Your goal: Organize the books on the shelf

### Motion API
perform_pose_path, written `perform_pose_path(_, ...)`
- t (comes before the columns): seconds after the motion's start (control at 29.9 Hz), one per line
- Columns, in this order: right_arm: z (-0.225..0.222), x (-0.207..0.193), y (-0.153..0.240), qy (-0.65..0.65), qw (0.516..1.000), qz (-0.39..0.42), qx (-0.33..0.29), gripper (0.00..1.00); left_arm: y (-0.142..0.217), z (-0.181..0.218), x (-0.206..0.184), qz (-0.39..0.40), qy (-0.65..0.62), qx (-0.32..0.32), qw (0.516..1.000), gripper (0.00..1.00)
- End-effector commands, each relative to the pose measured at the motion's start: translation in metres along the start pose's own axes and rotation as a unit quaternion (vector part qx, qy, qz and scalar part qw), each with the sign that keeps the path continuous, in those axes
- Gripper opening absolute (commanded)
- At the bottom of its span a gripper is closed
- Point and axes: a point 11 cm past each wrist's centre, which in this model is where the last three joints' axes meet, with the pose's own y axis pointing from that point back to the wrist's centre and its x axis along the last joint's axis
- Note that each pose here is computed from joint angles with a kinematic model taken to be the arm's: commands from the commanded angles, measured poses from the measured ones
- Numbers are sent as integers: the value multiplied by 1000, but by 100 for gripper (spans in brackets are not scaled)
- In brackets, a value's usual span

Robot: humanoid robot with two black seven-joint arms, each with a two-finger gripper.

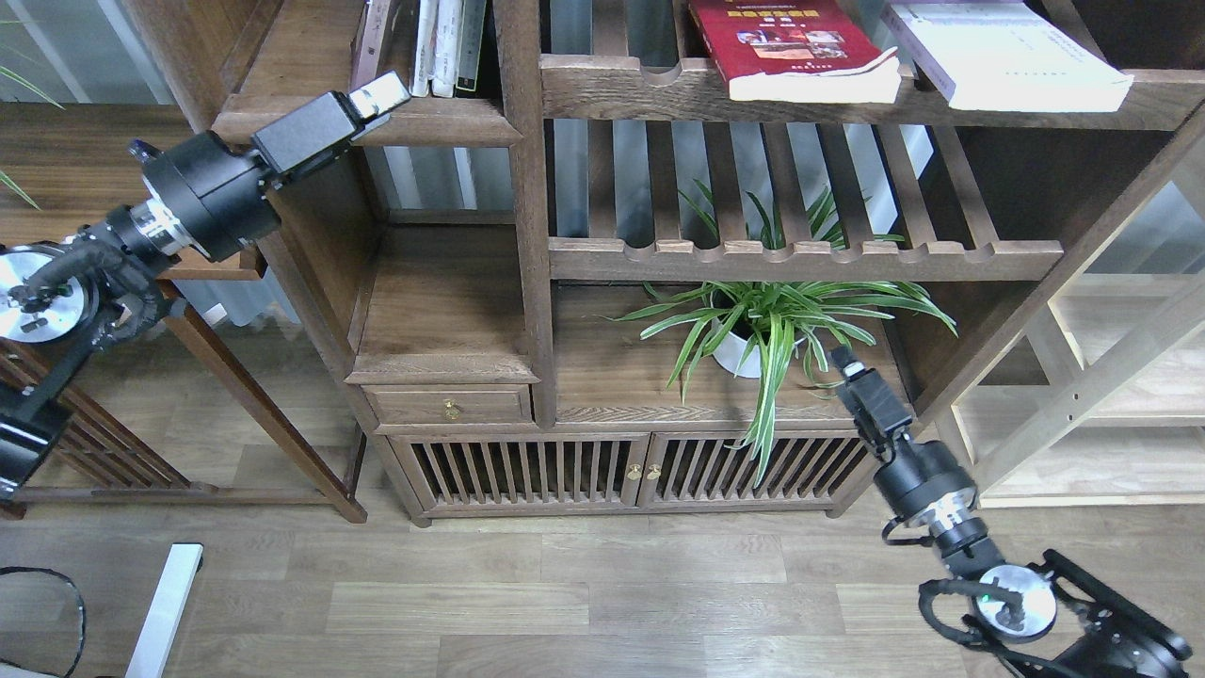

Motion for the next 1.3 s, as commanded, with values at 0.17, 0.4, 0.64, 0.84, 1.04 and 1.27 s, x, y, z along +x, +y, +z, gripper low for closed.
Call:
perform_pose_path(0.17, -35, -21, -20, 17, 999, -33, 36, 99, 0, -55, 13, 4, 53, 34, 998, 91)
perform_pose_path(0.4, -52, -55, -45, 19, 995, -83, 56, 99, -5, -103, 12, -7, 103, 64, 993, 91)
perform_pose_path(0.64, -58, -71, -50, 9, 992, -107, 71, 99, -1, -134, 25, 12, 134, 63, 989, 91)
perform_pose_path(0.84, -94, -84, -55, -2, 983, -126, 134, 99, 5, -153, 29, 23, 144, 67, 987, 93)
perform_pose_path(1.04, -114, -86, -59, 2, 979, -127, 162, 99, 4, -152, 29, 23, 142, 66, 987, 93)
perform_pose_path(1.27, -129, -96, -63, 2, 973, -141, 181, 99, 7, -151, 32, 29, 141, 66, 987, 94)
